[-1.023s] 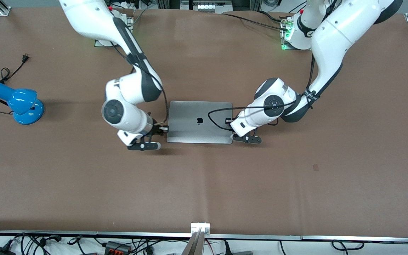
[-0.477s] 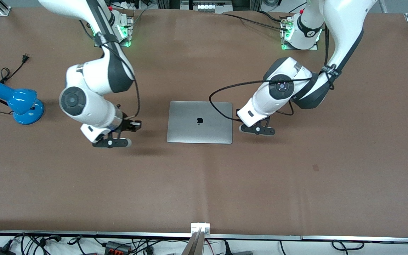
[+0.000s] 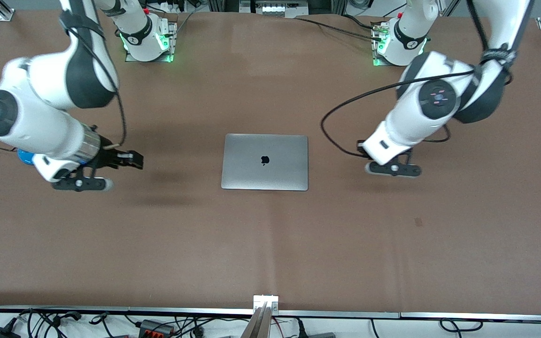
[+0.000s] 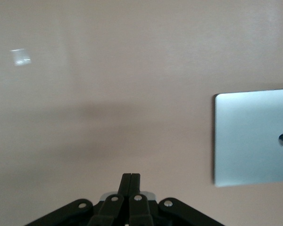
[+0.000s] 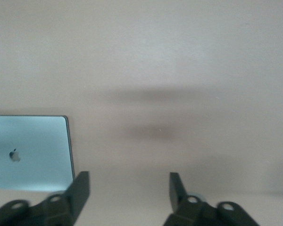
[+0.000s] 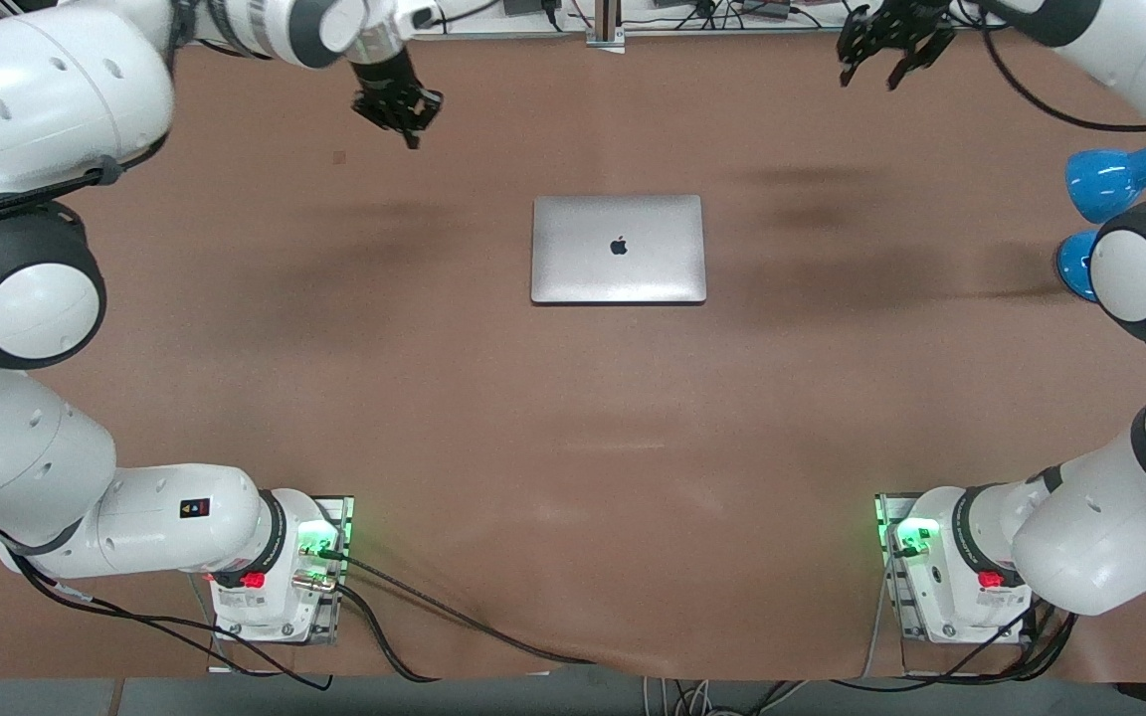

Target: Close laptop with both arms from behind

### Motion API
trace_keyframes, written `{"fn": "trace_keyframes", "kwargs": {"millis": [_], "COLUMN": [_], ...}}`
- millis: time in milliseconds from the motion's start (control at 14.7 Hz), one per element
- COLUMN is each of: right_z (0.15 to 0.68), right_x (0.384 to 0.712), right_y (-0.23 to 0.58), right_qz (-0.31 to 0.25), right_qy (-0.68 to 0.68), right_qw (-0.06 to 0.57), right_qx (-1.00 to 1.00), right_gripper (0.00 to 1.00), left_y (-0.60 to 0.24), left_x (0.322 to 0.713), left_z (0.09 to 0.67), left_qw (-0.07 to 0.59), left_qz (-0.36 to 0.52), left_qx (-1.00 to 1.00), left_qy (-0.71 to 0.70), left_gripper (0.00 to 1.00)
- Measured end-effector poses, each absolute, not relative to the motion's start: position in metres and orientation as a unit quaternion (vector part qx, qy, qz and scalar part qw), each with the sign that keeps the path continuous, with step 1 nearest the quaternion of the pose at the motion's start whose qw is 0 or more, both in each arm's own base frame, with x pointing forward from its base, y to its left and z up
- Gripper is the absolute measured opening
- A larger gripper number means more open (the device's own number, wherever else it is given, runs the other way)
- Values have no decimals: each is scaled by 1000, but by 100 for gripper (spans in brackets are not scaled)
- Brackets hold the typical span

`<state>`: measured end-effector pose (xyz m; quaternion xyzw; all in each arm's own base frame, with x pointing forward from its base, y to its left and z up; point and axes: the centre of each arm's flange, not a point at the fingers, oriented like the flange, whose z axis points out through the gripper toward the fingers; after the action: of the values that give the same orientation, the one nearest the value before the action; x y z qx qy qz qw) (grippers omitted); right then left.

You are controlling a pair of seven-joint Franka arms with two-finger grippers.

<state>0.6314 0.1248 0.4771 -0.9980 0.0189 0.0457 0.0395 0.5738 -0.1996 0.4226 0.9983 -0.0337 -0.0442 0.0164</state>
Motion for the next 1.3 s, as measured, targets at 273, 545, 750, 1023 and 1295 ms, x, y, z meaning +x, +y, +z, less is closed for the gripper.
{"fn": "trace_keyframes", "kwargs": {"millis": [273,545,750,1023,1295], "right_z": [524,528,541,582,586], "right_x": [639,641,644,646,644], "right_y": [90,68,46,6,-28], "right_qz": [21,22,13,-19,-24], "right_qy": [25,31,41,36,18], "right_qw": [1,2,16,36,29], "right_qx": [-999,-999,-999,-999,-999], "right_gripper": [100,100,100,100,100], "left_y": [-143,-84,-57,-47,-44], "left_x": [559,542,529,526,532], "left_z": [485,534,582,592,586], "left_qw": [2,16,22,22,24], "left_qz": [-45,-54,-66,-73,-77], "left_qx": [999,998,998,997,997], "left_qy": [-28,-11,7,16,18], "left_gripper": [1,3,11,30,65]}}
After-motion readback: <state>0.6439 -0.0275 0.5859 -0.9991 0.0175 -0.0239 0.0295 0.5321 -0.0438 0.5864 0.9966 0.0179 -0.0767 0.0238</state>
